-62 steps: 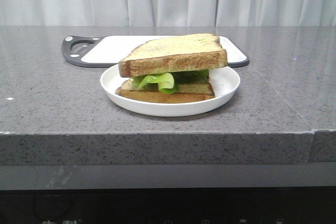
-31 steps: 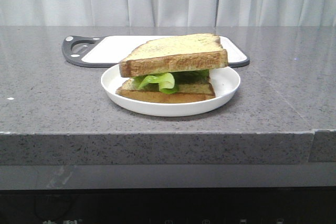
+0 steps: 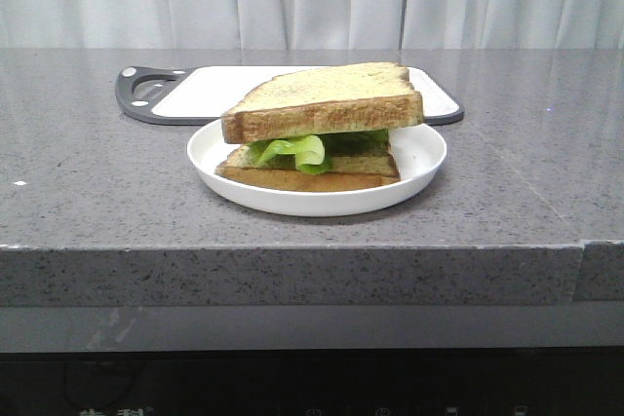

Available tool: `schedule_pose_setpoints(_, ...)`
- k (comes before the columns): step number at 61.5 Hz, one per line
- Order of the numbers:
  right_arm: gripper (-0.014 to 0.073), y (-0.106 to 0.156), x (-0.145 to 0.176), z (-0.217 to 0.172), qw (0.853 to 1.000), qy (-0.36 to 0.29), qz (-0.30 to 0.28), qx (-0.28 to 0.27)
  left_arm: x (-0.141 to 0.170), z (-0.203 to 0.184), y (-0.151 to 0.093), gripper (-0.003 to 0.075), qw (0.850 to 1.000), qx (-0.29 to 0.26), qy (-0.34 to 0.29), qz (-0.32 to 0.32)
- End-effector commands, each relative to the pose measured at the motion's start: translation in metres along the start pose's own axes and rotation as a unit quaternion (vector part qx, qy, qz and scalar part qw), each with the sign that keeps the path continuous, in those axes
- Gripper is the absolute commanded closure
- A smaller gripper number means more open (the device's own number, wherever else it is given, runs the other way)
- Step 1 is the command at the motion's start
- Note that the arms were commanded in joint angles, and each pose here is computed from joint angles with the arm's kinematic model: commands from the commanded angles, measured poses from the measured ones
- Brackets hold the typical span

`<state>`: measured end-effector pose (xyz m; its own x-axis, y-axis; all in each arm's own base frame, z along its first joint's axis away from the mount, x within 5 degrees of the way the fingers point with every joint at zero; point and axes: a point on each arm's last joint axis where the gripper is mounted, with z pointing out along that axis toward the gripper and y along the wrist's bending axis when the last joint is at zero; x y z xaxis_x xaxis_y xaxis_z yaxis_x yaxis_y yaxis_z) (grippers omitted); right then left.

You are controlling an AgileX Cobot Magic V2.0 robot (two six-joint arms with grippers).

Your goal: Left arm grabs bread, right arm adds lettuce

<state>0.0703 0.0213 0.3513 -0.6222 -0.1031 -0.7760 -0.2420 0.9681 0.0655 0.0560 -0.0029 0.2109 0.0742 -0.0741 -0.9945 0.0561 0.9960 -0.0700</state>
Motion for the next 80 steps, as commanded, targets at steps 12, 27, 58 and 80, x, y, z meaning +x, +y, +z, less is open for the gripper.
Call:
schedule_pose_setpoints(12, 0.0713, -0.004, 0.003, 0.003, 0.989, -0.149, 0.002, 0.014, -0.007, -0.002, 0.000, 0.0741, 0.999, 0.000, -0.048, -0.003)
schedule_pose_setpoints(27, 0.0713, -0.014, 0.059, 0.033, 0.949, -0.310, 0.031, 0.050, -0.007, -0.002, 0.000, 0.0741, 0.999, 0.000, -0.048, -0.003)
schedule_pose_setpoints(58, 0.0713, -0.021, 0.122, 0.073, 0.916, -0.395, 0.035, 0.064, -0.007, -0.002, 0.000, 0.0741, 0.999, 0.000, -0.048, -0.003)
schedule_pose_setpoints(80, 0.0713, -0.021, 0.122, 0.073, 0.916, -0.395, 0.035, 0.064, -0.007, -0.002, 0.000, 0.0741, 0.999, 0.000, -0.048, -0.003)
